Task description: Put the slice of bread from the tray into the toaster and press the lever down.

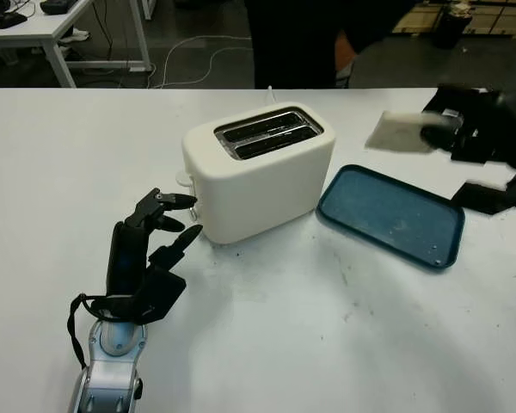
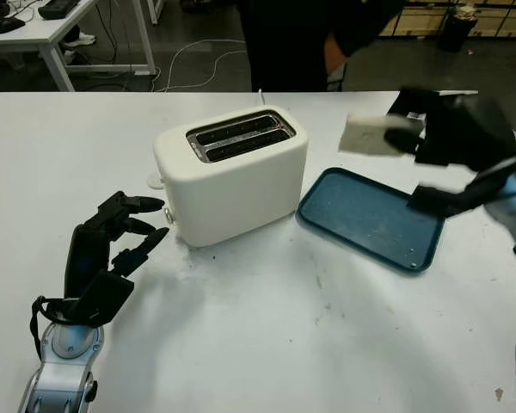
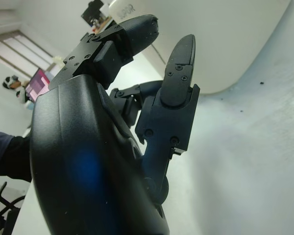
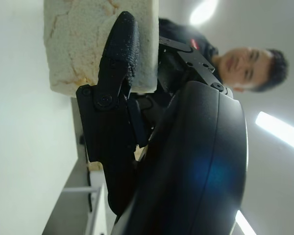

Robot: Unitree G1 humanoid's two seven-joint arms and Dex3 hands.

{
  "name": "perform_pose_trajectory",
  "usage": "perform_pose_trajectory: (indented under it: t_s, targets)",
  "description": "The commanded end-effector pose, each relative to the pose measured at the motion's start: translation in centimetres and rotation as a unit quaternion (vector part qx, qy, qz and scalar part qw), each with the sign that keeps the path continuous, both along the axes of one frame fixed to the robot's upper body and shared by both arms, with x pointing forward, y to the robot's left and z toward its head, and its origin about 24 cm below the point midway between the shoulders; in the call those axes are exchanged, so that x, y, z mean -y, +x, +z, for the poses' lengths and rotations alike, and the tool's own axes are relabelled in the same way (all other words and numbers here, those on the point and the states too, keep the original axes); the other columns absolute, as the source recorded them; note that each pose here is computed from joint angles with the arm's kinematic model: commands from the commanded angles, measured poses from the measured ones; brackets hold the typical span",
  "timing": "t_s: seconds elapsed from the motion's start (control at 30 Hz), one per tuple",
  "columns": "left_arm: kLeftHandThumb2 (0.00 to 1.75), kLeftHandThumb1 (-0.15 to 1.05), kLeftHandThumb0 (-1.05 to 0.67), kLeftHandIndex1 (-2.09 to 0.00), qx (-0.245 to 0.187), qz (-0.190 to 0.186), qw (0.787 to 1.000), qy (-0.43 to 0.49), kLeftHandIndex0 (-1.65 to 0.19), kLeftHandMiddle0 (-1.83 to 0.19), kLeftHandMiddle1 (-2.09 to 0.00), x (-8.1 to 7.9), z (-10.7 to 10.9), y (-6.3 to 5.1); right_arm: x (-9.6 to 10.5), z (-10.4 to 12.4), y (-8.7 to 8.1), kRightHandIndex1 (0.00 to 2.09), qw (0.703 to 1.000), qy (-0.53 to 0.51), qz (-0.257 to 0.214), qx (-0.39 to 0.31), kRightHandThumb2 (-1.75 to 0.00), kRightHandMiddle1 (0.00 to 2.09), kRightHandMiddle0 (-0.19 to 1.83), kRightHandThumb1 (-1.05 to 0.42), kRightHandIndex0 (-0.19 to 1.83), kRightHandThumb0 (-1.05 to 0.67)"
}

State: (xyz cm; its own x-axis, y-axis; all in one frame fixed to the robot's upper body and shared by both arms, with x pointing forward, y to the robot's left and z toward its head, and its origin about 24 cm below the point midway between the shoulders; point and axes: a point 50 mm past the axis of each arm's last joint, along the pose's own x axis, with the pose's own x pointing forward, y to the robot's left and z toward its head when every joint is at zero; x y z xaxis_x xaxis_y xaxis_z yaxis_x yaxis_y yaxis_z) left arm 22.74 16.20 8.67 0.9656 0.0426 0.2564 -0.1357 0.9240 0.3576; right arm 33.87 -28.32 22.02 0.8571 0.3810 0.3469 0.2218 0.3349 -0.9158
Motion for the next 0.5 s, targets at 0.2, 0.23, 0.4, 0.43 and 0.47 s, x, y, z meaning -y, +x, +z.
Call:
perform_pose_trajectory:
  t_s: [0.2,0.23,0.4,0.43,0.47]
  targets:
    - [0.07,0.92,-0.32,-0.88,-0.001,-0.001,1.0,-0.006,-0.51,-0.47,-1.36,0.3,-0.1,0.0,-2.9,5.6,0.8,1.75,0.994,0.026,0.099,0.037,-0.36,1.75,0.59,-0.92,0.82,-0.5]
    - [0.07,0.92,-0.32,-0.89,-0.001,0.0,1.0,-0.004,-0.51,-0.47,-1.37,0.3,-0.1,0.0,-3.4,6.2,0.9,1.75,0.993,0.025,0.108,0.037,-0.36,1.75,0.59,-0.92,0.82,-0.5]
    - [0.07,0.92,-0.34,-0.89,0.002,0.002,1.0,0.004,-0.5,-0.47,-1.37,0.3,-0.1,0.0,-6.1,8.7,1.6,1.75,0.986,0.03,0.164,0.032,-0.31,1.71,0.65,-0.92,0.86,-0.54]
    - [0.07,0.92,-0.34,-0.89,0.002,0.003,1.0,0.003,-0.5,-0.47,-1.36,0.3,-0.1,0.0,-6.6,8.9,1.8,1.75,0.984,0.026,0.17,0.033,-0.3,1.71,0.67,-0.92,0.88,-0.54]
    - [0.07,0.92,-0.34,-0.89,0.001,0.003,1.0,0.0,-0.5,-0.47,-1.36,0.3,-0.1,0.0,-7.2,9.2,1.9,1.75,0.984,0.017,0.173,0.036,-0.29,1.73,0.68,-0.92,0.9,-0.55]
